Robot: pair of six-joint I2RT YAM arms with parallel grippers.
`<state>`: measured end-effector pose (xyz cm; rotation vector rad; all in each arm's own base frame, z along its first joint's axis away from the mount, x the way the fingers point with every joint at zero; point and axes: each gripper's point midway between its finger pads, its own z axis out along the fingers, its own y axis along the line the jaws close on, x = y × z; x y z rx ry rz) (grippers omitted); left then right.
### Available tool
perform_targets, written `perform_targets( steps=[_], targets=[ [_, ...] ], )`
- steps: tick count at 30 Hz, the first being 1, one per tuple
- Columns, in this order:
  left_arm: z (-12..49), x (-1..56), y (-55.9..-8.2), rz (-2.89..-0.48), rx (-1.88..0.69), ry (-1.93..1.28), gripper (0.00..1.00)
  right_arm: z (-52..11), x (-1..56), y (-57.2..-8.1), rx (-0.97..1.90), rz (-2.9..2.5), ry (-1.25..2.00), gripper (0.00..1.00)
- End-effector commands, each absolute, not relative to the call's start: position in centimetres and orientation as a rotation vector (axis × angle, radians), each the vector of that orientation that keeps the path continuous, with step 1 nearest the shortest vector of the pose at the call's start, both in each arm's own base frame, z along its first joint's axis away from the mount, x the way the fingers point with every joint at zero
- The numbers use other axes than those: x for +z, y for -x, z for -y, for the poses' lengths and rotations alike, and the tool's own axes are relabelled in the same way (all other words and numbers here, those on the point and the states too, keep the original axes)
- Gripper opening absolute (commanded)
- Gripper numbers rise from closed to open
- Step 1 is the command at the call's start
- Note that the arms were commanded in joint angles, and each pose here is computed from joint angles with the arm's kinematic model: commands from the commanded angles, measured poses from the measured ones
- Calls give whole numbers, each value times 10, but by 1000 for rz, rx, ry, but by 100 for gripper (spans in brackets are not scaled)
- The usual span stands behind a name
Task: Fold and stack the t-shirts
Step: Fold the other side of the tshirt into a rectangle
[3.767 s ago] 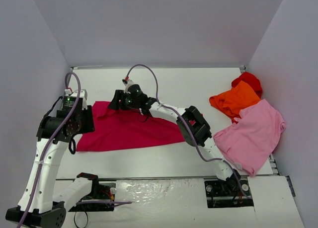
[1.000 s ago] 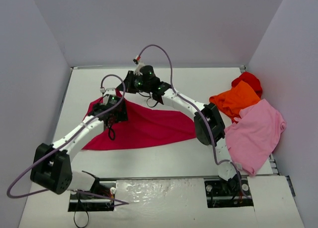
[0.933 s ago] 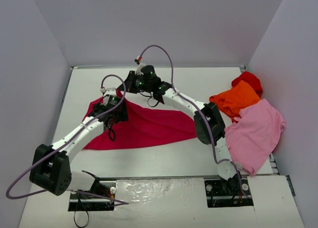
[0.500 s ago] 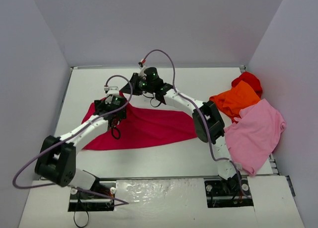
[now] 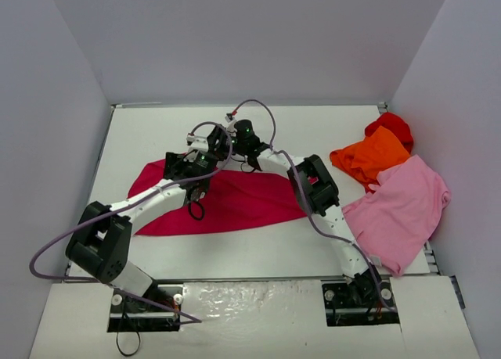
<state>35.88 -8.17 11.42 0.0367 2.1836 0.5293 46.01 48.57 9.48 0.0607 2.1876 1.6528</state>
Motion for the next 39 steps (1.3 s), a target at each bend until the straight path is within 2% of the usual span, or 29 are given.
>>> perform_targets(
  steps=[1, 4, 6, 7, 10, 13, 15, 20, 26, 39],
  targets=[
    [95, 171, -373, -2014, 503, -3, 97, -486, 162, -484, 1648, -1942, 104, 68],
    [102, 176, -375, -1993, 494, -36, 97, -464, 165, -487, 1528, -1916, 100, 80],
    [103, 176, -378, -1990, 505, -46, 97, -443, 199, -489, 1444, -1845, 91, 82],
    [104, 173, -380, -1998, 518, -61, 97, -433, 189, -490, 1376, -1867, 84, 82],
    [101, 168, -389, -2015, 619, -93, 97, -390, 228, -485, 1228, -1830, 91, 76],
    [100, 147, -401, -2057, 750, -162, 97, -353, 235, -468, 1125, -1846, 90, 58],
    [103, 137, -412, -2071, 825, -203, 97, -325, 258, -458, 1050, -1830, 77, 51],
    [115, 113, -434, -2115, 876, -304, 97, -272, 245, -420, 907, -1953, 46, 51],
    [107, 109, -437, -2164, 815, -320, 97, -227, 245, -393, 757, -1985, 6, 53],
    [82, 102, -447, -2205, 842, -266, 95, -204, 221, -377, 695, -2052, -18, 54]
  ],
)
